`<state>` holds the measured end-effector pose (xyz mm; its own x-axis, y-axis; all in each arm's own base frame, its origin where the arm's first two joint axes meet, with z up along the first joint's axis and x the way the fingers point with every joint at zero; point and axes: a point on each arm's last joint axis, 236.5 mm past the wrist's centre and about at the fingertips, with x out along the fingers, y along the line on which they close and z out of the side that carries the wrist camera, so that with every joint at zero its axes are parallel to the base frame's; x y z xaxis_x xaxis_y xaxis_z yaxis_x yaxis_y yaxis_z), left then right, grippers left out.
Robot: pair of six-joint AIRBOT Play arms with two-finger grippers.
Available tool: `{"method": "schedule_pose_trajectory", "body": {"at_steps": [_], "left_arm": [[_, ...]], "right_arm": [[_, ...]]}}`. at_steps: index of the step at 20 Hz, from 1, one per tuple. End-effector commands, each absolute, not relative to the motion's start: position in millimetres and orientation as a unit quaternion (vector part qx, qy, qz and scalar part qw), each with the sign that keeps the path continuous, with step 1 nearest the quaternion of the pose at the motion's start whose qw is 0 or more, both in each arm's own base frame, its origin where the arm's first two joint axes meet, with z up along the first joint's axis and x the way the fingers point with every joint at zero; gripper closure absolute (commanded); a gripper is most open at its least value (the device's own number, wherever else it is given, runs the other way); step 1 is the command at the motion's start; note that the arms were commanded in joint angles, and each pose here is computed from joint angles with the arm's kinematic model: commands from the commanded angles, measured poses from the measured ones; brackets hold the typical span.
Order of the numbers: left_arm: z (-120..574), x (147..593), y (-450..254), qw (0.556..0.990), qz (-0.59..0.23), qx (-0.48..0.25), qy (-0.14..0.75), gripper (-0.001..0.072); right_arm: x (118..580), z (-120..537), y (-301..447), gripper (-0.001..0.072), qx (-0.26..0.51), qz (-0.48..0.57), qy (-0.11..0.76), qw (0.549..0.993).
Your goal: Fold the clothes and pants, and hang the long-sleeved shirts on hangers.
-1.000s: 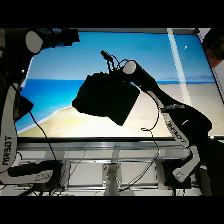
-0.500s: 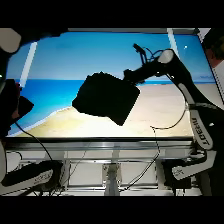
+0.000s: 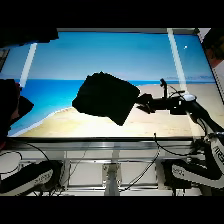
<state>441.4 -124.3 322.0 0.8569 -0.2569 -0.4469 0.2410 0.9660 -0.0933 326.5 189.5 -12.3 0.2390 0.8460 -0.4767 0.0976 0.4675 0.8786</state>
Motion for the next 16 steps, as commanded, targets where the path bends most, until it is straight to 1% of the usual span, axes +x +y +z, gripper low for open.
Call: {"method": "schedule_pose_trajectory", "body": {"at_steps": [1,3,6,9,12,14,15,16], "left_arm": [[315,434,-130,0.956,-0.143,-0.019,0.254,0.0684],[316,431,-138,0.953,-0.160,-0.025,0.254,0.0684],[317,427,-150,0.948,-0.186,-0.029,0.255,0.0684],[317,427,-150,0.948,-0.186,-0.028,0.255,0.0684],[316,427,-150,0.948,-0.186,-0.027,0.255,0.0684],[316,426,-150,0.948,-0.186,-0.027,0.257,0.0684],[316,426,-150,0.948,-0.186,-0.027,0.257,0.0684],[316,426,-150,0.948,-0.186,-0.027,0.257,0.0685]], "right_arm": [[317,-40,202,0.0098,0.480,0.243,0.562,0.628],[326,-51,206,0.0091,0.476,0.235,0.569,0.629],[331,-70,207,0.0091,0.483,0.220,0.586,0.612],[332,-82,214,0.0092,0.499,0.215,0.596,0.591],[351,-73,234,0.0092,0.486,0.242,0.585,0.603],[365,-72,247,0.0094,0.484,0.245,0.586,0.602],[371,-72,254,0.0148,0.479,0.251,0.587,0.603],[376,-73,259,0.0370,0.474,0.253,0.585,0.607]]}}
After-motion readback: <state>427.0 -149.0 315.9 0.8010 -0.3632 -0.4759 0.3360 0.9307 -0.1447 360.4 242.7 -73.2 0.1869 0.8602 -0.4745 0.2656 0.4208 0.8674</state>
